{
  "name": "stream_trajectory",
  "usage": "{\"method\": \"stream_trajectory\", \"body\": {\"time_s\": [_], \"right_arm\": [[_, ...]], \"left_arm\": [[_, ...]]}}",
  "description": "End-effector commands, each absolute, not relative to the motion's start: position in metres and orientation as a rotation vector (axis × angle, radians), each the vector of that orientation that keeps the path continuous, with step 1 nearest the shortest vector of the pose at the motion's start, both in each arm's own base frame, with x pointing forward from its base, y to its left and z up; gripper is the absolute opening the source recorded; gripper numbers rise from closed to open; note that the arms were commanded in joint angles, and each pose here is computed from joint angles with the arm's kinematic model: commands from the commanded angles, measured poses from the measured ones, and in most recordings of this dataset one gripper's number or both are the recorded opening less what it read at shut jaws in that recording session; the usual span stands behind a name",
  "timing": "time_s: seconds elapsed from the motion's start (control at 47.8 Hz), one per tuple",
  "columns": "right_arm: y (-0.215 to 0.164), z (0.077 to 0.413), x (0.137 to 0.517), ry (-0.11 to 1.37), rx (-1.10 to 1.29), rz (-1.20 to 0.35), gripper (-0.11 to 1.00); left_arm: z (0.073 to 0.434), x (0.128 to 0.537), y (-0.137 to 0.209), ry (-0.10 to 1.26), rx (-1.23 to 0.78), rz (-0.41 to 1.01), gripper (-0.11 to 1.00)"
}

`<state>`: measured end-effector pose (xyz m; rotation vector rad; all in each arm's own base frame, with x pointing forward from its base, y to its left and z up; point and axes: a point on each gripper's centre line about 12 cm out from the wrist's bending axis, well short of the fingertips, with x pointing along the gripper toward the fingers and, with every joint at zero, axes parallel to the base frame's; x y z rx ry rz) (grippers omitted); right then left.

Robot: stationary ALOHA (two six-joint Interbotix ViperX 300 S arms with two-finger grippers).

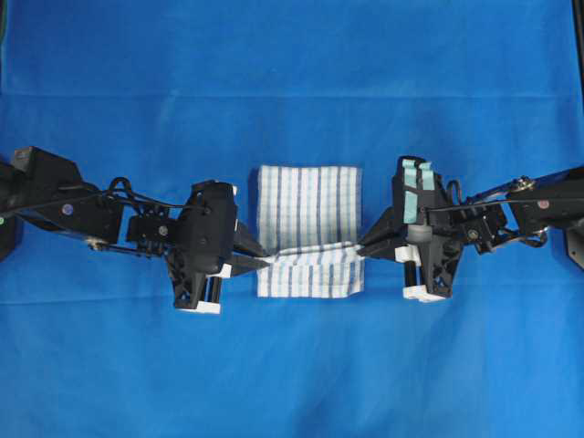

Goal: Fold the blue towel.
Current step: 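Fold the top end down over the bottom half with both grippers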

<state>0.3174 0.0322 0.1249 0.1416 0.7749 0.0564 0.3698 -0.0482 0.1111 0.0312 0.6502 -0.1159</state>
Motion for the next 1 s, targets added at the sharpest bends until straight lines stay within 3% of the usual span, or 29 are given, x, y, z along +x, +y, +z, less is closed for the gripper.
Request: {"method": "stream_trajectory", "body": {"time_s": [0.0,0.418,0.481,0.669,0.732,0.858,0.9,0.983], "right_arm": [[0.036,0.129,0.32,0.763,0.141,0.066,0.08],[0.048,0.12,0.329,0.79,0.146,0.085,0.08],[0.049,0.119,0.331,0.792,0.147,0.085,0.09],[0.049,0.121,0.334,0.788,0.149,0.083,0.1],[0.05,0.125,0.337,0.777,0.15,0.084,0.23],[0.052,0.14,0.339,0.744,0.143,0.088,0.6],[0.051,0.148,0.338,0.734,0.137,0.081,0.63],[0.047,0.164,0.335,0.721,0.122,0.06,0.58]], "left_arm": [[0.115,0.373,-0.052,0.633,0.03,-0.122,0.03],[0.113,0.371,-0.054,0.644,0.035,-0.13,0.06],[0.112,0.371,-0.054,0.646,0.035,-0.13,0.12],[0.112,0.37,-0.054,0.647,0.036,-0.13,0.46],[0.114,0.37,-0.053,0.647,0.037,-0.129,0.54],[0.121,0.368,-0.052,0.654,0.042,-0.128,0.54],[0.125,0.367,-0.051,0.656,0.044,-0.129,0.54],[0.14,0.362,-0.05,0.655,0.05,-0.13,0.54]]}}
